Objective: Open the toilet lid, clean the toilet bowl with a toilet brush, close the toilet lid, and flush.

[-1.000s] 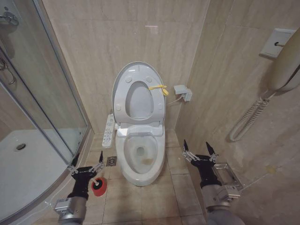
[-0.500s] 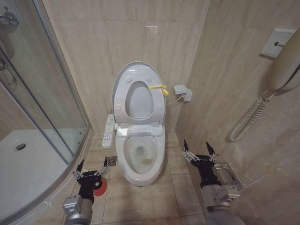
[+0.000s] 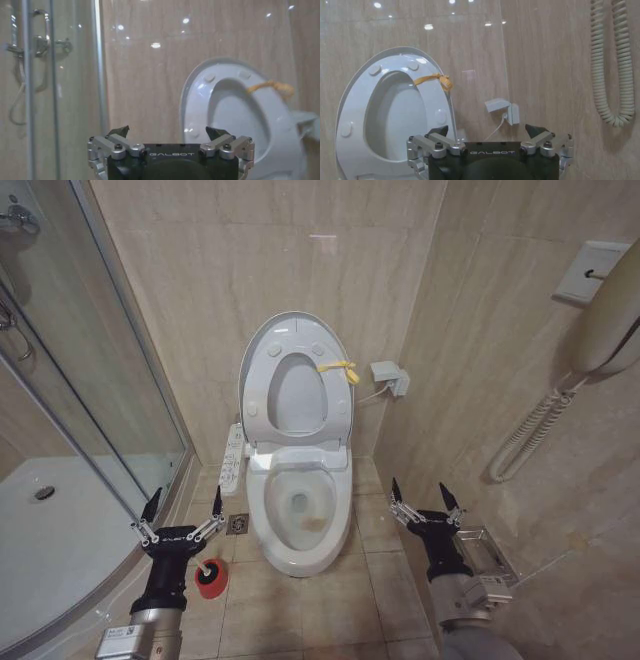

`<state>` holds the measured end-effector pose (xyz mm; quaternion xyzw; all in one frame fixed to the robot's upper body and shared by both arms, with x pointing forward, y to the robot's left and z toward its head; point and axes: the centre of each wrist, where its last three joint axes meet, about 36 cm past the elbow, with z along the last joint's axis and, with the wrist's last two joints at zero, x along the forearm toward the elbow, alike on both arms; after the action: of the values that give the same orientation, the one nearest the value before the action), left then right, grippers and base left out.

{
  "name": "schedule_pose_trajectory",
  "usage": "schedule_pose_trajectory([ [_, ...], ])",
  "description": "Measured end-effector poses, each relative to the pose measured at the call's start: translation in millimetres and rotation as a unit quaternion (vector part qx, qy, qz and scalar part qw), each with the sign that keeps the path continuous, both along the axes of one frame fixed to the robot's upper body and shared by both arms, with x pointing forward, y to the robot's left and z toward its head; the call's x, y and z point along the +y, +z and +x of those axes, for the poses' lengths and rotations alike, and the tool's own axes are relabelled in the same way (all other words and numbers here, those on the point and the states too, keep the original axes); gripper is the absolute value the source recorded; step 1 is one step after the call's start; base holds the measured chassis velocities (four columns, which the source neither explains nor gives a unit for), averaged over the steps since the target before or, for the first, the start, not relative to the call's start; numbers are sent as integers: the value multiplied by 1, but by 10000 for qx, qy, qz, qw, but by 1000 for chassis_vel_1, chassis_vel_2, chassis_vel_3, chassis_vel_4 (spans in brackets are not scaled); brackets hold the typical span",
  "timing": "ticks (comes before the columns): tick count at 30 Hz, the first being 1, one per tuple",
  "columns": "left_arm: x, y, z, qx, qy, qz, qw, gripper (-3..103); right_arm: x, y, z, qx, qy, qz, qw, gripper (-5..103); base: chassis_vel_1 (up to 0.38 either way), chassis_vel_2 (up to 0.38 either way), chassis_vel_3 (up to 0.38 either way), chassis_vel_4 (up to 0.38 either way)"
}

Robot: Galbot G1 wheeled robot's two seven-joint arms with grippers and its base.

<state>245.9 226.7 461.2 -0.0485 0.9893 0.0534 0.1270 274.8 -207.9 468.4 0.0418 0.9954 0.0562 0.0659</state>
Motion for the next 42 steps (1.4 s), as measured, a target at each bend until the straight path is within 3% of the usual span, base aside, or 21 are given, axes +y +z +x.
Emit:
schedule_pose_trajectory([
  [2, 7, -18, 0, -73, 110, 99, 9999, 100, 0, 0, 0, 0, 0, 0, 10000, 100, 0, 0, 0, 0],
  [12, 14, -30, 0, -122, 275, 101, 9995, 100, 0, 0, 0, 0, 0, 0, 10000, 100, 0, 0, 0, 0],
  [15, 40, -45, 0, -155, 735, 183, 9970, 100, 0, 0, 0, -1, 0, 1, 10000, 100, 0, 0, 0, 0],
  [22, 69, -47, 8, -162, 969, 392, 9944, 100, 0, 0, 0, 0, -1, 0, 10000, 100, 0, 0, 0, 0],
  [31, 52, -48, 9, -169, 898, 227, 9956, 100, 0, 0, 0, 0, 0, 0, 10000, 100, 0, 0, 0, 0],
  [42, 49, -50, 6, -232, 846, 284, 9957, 100, 0, 0, 0, 3, 0, 0, 10000, 100, -10, 11, 9, -14],
])
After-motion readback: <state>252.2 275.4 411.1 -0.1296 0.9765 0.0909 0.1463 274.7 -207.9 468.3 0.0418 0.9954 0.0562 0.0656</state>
